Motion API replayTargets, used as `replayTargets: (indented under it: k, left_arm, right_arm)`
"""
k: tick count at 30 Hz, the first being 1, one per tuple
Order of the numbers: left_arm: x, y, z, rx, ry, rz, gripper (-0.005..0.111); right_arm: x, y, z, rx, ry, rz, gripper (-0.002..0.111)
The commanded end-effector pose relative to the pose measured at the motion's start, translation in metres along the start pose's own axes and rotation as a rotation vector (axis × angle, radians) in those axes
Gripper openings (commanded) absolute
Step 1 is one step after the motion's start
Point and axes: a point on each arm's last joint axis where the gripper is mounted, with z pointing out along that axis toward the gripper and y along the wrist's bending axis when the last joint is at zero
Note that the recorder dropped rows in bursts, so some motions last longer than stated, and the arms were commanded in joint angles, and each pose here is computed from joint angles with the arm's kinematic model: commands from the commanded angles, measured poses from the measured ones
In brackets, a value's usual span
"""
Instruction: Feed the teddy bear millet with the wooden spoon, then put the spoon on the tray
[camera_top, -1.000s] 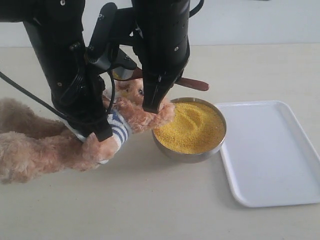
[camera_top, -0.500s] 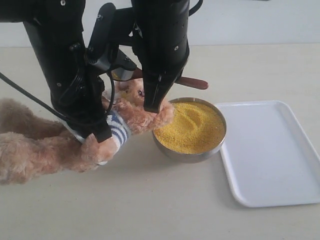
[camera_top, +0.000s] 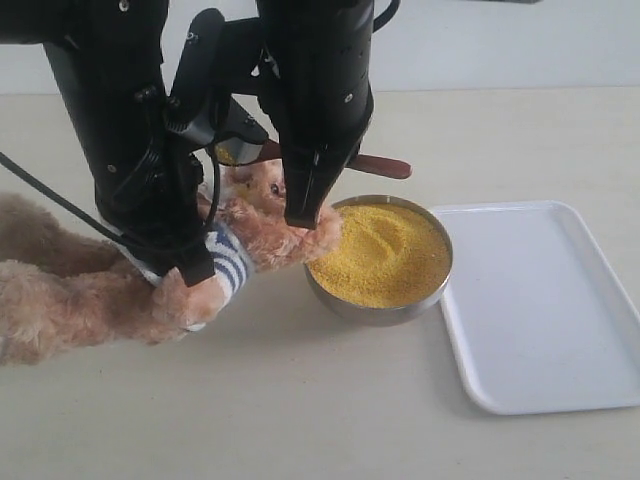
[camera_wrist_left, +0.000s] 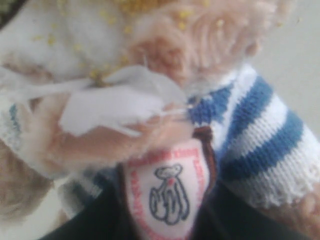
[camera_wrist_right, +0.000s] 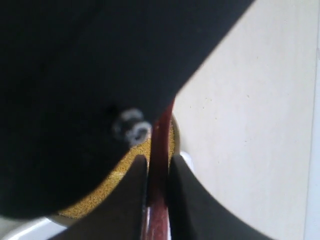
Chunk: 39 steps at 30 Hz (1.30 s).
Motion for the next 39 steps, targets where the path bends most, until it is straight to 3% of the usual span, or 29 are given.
replayTargets:
  k: [1, 17, 39]
  left_arm:
    - [0.0064, -0.0003, 0.0046, -0.009, 0.023, 0.015, 0.004]
    - [0.0121, 0.0012, 0.0020, -0.049, 0.006, 0.045, 0.004]
    - [0.0118, 0.0003, 0.0021, -0.039, 0.003, 0.052, 0.004]
  right_arm:
    - [-0.0001, -0.0003, -0.0016, 0.006, -0.001, -0.018, 0.000]
    - [-0.0013, 0.0036, -0.0017, -0.036, -0.015, -0.066, 0.000]
    - [-0.0048, 0.0002, -0.0018, 0.004, -0.053, -0.123, 0.000]
